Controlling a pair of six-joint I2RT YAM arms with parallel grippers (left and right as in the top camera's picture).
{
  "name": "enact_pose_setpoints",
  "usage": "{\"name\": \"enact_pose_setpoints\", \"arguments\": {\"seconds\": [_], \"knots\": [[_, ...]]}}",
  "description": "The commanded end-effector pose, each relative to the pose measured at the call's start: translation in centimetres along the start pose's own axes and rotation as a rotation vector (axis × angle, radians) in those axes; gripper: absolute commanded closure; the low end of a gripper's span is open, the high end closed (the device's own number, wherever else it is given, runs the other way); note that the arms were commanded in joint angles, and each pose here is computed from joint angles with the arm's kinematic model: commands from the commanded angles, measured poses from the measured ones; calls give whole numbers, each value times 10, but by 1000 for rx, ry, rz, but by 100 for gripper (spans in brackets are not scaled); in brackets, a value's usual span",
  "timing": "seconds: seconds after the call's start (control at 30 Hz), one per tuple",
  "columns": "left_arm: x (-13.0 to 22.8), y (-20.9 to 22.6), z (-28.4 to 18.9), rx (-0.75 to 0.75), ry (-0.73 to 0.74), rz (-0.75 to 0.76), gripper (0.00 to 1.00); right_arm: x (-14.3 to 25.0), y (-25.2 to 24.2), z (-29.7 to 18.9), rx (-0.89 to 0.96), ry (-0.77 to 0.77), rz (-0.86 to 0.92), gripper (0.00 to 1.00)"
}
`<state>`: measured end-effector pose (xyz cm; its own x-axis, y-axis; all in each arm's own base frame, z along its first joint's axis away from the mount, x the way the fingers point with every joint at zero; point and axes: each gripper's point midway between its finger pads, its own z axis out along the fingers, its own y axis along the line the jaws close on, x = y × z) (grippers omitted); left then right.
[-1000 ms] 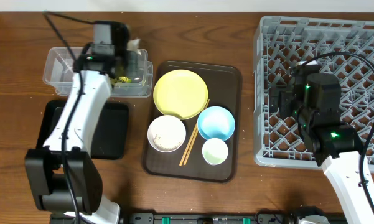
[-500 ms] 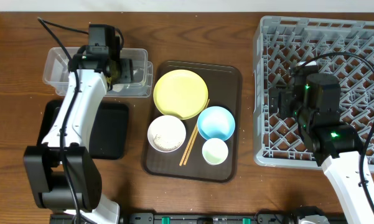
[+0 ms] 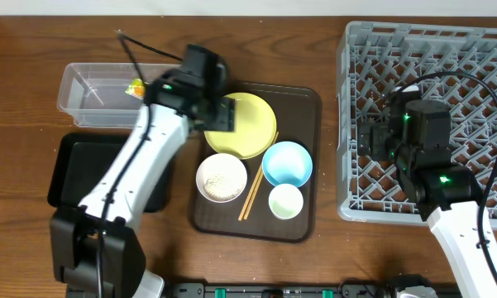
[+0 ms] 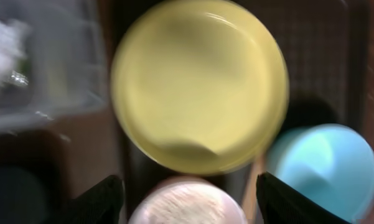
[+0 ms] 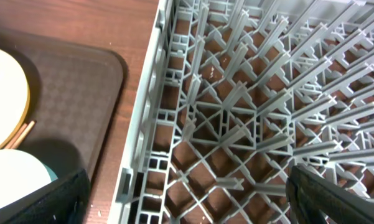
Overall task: Sort waste into correct bins and load items into the dishwasher rack
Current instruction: 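Grasp the rim of the white rice bowl with the left gripper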
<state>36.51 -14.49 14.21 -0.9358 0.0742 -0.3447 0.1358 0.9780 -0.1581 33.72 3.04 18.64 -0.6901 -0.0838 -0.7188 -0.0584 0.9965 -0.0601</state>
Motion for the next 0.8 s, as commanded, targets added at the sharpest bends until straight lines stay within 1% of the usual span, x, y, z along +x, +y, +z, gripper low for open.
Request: {"name": "enact_pose_setpoints", "arguments": {"seconds": [0.0,0.13,0.3,0.5,0.73,0.77], "knots": [[18,-21,5,22,60,-28,29,-5,-3,-3,4,-5,4,1],[39,-37,13,11,132,-24,30,-1,-3,-3,3,11,3,1],[63,-40,22,-28,224,-115,31,6,-3,-3,4,38,0,1],[86,-36,40,-62,282,-173,33,9,-3,-3,4,50,-1,1],[102,-30,67,-80,314,-184,41,10,-3,-4,3,56,11,1],[103,-31,71,-78,312,-182,44,11,-3,-4,3,57,11,1]]}}
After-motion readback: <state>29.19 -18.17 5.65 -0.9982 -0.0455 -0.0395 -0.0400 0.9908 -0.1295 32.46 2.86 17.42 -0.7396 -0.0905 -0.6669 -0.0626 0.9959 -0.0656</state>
